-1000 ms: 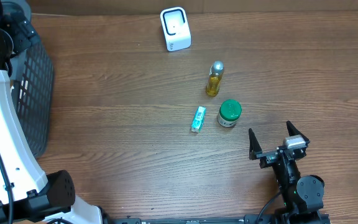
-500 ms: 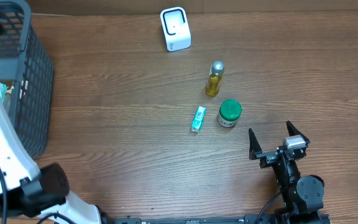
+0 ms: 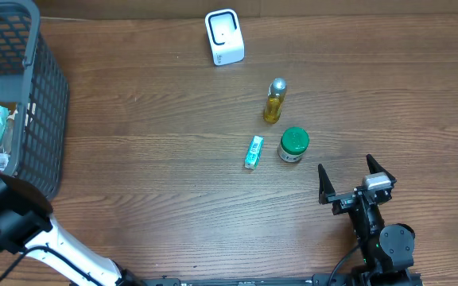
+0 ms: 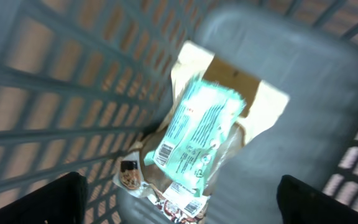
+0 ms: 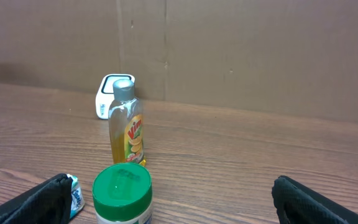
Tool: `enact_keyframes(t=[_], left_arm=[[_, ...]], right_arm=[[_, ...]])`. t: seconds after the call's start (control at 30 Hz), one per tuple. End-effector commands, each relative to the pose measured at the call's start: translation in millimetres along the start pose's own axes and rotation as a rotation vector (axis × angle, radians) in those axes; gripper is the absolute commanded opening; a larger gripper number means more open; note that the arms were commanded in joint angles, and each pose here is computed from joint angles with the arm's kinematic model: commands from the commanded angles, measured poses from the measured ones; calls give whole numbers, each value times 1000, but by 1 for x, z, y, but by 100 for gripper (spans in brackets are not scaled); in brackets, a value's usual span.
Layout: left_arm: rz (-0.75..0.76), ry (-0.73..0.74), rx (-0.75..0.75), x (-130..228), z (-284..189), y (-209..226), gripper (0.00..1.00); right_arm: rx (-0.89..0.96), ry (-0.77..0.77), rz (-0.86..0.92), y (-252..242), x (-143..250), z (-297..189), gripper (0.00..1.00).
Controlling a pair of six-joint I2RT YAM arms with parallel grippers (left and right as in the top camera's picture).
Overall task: Scan the item barcode
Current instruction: 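Move the left gripper into the basket over the wipes pack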
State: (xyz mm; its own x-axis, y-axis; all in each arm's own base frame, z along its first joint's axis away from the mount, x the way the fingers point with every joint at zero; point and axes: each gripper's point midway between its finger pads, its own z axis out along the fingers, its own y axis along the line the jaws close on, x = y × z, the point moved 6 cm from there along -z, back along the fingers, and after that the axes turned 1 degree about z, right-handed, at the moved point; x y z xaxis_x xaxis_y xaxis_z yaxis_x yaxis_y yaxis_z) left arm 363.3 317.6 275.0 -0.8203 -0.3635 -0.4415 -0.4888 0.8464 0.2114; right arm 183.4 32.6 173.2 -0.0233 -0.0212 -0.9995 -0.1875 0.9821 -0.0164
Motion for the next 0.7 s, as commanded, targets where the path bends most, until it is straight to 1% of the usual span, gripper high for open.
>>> enact_keyframes(t=[0.0,0.13,0.23,0.47,0.67], left_arm=[[27,93,48,10,41,-6,100],[92,176,77,21,77,-13,100],[124,201,86,25,92,-16,100],[190,246,109,34,123,-22,100],[244,274,128,40,140,-25,100]], right_arm=[[7,-3,3,-1,2,0,100],[7,-3,3,-1,2,0,100],[7,-3,3,-1,2,0,100],[7,-3,3,-1,2,0,100],[8,-3,3,-1,2,0,100]])
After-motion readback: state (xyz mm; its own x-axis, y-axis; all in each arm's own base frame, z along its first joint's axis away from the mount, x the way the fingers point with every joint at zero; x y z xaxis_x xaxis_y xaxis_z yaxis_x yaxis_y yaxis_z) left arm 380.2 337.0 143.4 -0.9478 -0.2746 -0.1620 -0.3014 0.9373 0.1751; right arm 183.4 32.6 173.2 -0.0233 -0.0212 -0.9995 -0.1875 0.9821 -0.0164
